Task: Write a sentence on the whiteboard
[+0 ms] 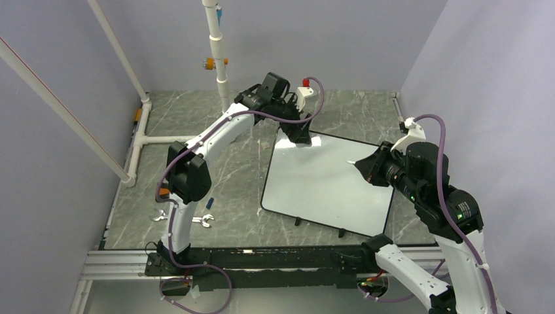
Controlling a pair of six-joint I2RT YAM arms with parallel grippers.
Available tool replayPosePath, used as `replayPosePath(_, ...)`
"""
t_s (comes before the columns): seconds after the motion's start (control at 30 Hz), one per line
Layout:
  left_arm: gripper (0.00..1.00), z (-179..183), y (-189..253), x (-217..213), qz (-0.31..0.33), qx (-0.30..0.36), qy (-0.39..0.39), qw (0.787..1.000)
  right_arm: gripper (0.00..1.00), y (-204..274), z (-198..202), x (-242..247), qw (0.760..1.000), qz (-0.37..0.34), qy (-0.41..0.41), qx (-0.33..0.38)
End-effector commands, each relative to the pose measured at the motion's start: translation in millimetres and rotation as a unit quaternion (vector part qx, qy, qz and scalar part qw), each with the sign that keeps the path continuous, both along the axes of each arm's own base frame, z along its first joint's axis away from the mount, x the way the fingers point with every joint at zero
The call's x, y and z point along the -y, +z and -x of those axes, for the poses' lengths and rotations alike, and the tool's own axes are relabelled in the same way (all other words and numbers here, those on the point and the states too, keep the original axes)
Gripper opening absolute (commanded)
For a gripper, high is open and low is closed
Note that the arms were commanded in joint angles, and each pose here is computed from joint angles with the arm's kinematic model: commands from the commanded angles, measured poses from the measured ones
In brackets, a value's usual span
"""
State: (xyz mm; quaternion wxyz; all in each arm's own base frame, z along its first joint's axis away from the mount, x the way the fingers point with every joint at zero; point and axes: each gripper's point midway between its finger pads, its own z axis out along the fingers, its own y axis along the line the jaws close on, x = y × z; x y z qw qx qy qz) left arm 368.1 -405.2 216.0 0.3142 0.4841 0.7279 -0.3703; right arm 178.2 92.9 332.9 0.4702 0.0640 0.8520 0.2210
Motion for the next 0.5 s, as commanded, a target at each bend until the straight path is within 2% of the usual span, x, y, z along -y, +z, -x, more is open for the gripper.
replayPosePath(0.0,0.91,18.2,2.1,1.0,-0.004,-0.013,-0.029,0.999,0.0,12.7,-2.2,-4.6,1.0,-0.018,0.004,0.017)
replayPosePath(0.27,0.81,52.1,-14.0,-17.3,-0.042,-0.022,-0.039,0.998,0.0,13.4,-1.2,-6.4,1.0,-0.023,0.008,0.016)
replayPosePath(0.47,0.81,74.6,-11.9,-30.0,-0.059,-0.011,-0.043,0.997,0.0,11.5,-0.1,-8.1,0.999,-0.029,0.01,0.013)
